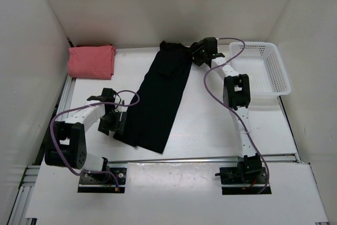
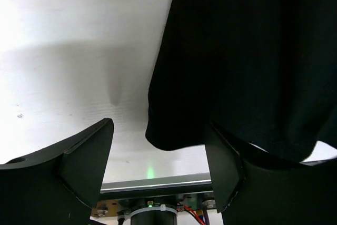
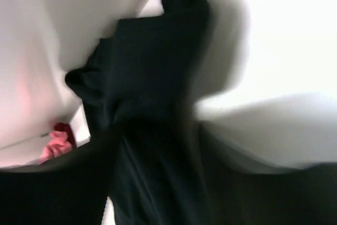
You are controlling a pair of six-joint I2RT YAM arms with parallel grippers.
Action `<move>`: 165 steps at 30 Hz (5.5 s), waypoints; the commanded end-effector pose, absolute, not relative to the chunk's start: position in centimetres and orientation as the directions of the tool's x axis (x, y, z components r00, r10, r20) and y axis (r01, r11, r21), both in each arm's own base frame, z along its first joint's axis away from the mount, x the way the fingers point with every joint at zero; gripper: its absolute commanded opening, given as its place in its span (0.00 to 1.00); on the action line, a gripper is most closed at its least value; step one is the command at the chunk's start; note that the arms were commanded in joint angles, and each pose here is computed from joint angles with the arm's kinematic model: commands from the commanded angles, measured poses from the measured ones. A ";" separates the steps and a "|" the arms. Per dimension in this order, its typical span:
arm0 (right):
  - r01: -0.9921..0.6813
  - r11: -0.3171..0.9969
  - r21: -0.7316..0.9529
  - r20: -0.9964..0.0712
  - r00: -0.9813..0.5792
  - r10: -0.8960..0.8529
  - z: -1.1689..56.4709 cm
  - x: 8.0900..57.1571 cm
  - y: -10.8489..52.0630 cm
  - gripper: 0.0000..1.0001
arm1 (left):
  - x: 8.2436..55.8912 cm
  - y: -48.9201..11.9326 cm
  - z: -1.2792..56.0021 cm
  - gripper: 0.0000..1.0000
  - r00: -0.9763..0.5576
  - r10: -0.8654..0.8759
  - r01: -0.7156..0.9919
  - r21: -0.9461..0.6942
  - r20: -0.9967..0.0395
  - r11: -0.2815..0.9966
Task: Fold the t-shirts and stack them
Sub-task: Rotate the tshirt 90 degrees, then grab the bottom of the folded rectangular tshirt with both arms
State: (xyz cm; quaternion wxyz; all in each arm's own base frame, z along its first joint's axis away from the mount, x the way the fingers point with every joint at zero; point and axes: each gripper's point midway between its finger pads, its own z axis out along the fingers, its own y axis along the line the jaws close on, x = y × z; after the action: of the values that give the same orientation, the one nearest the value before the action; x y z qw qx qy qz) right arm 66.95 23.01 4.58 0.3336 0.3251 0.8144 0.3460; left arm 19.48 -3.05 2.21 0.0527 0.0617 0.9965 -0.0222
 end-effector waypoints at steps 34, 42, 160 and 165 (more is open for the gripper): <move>0.243 0.850 0.467 0.076 -0.969 0.235 0.7 11.6 36.7 0.55 | 20.2 1.7 11.3 0.81 -0.853 -0.054 -0.076 0.022 -0.518 0.997; 0.357 0.803 0.478 0.174 -0.934 0.312 -0.2 10.9 34.8 0.00 | 20.0 0.6 13.1 0.81 -0.822 -0.030 -0.031 -0.009 -0.569 0.999; 0.014 0.932 0.362 0.149 -0.988 -0.043 -2.4 8.6 19.7 0.02 | 14.2 -15.9 1.5 0.62 -0.600 0.431 0.708 -0.196 -0.674 0.679; 0.001 0.932 0.364 0.129 -0.990 -0.050 -2.2 8.6 19.4 0.02 | 13.8 -17.4 1.9 0.53 -0.590 0.423 0.740 -0.251 -0.688 0.624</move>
State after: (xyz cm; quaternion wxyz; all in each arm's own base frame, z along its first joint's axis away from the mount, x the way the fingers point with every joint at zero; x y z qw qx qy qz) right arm 9.53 23.38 1.01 -0.0813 -0.0050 0.9555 0.2837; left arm 14.61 -16.35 1.81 0.3076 0.3312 0.8616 -0.2310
